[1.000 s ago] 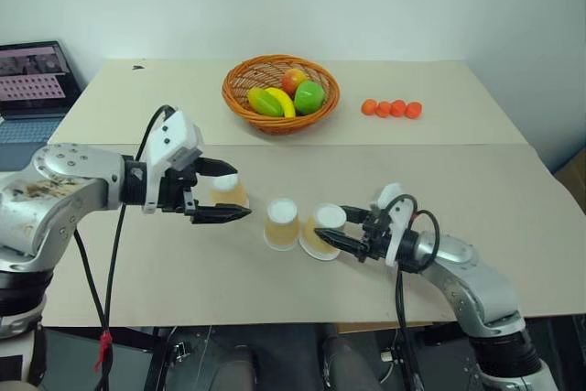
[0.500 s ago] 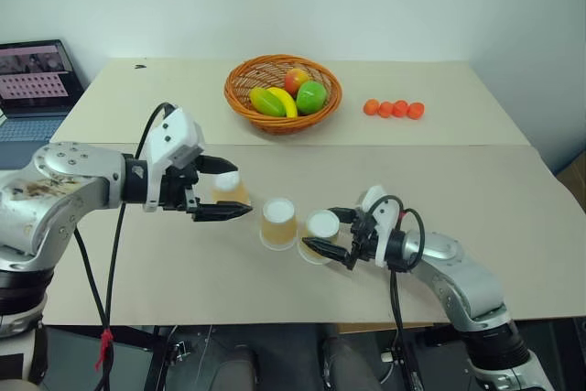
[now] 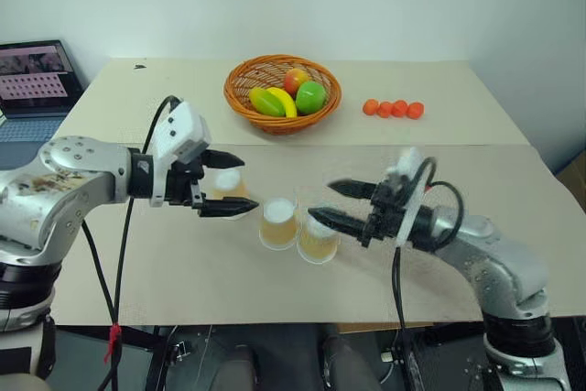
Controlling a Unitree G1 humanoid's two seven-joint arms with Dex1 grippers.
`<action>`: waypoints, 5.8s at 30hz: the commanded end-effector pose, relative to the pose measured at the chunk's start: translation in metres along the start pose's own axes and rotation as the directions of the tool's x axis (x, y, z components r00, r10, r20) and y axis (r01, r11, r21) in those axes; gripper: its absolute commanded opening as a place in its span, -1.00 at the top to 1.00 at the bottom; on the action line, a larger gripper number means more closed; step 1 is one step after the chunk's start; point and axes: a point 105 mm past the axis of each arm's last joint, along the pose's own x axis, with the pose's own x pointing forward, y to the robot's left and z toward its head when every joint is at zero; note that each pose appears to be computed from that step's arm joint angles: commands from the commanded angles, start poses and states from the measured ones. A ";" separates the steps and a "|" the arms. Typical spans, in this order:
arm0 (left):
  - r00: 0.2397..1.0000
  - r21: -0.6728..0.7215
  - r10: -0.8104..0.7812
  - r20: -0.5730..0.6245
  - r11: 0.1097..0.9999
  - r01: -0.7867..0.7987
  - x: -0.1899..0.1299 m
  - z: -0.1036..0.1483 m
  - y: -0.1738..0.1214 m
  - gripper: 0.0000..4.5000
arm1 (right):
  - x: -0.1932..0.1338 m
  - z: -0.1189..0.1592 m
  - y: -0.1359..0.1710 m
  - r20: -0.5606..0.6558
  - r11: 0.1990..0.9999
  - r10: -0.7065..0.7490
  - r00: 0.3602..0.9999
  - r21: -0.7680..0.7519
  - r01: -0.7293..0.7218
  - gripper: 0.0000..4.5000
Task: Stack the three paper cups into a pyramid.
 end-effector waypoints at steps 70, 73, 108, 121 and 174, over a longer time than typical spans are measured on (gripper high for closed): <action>0.836 -0.180 0.462 0.296 0.886 -0.426 0.037 -0.081 0.059 -1.00 | -0.082 0.043 -0.003 -0.276 0.986 -0.029 0.961 -0.167 -0.018 -0.99; 0.833 -0.201 0.473 0.289 0.880 -0.430 0.036 -0.085 0.059 -0.77 | -0.081 0.042 -0.003 -0.285 0.986 -0.034 0.958 -0.168 -0.015 -1.00; 0.922 0.127 -0.142 0.361 0.987 0.102 0.047 0.052 0.020 -0.19 | -0.089 0.027 0.007 -0.311 0.985 -0.113 0.944 -0.158 0.066 -1.00; 0.841 0.204 -0.360 0.403 0.932 0.301 0.077 0.083 -0.012 -0.19 | -0.103 0.024 0.012 -0.286 0.970 -0.215 0.934 -0.171 0.170 -1.00; 0.866 0.185 -0.342 0.365 0.938 0.292 0.089 0.061 -0.017 -0.98 | -0.106 0.035 0.003 -0.261 0.947 -0.298 0.918 -0.203 0.250 -1.00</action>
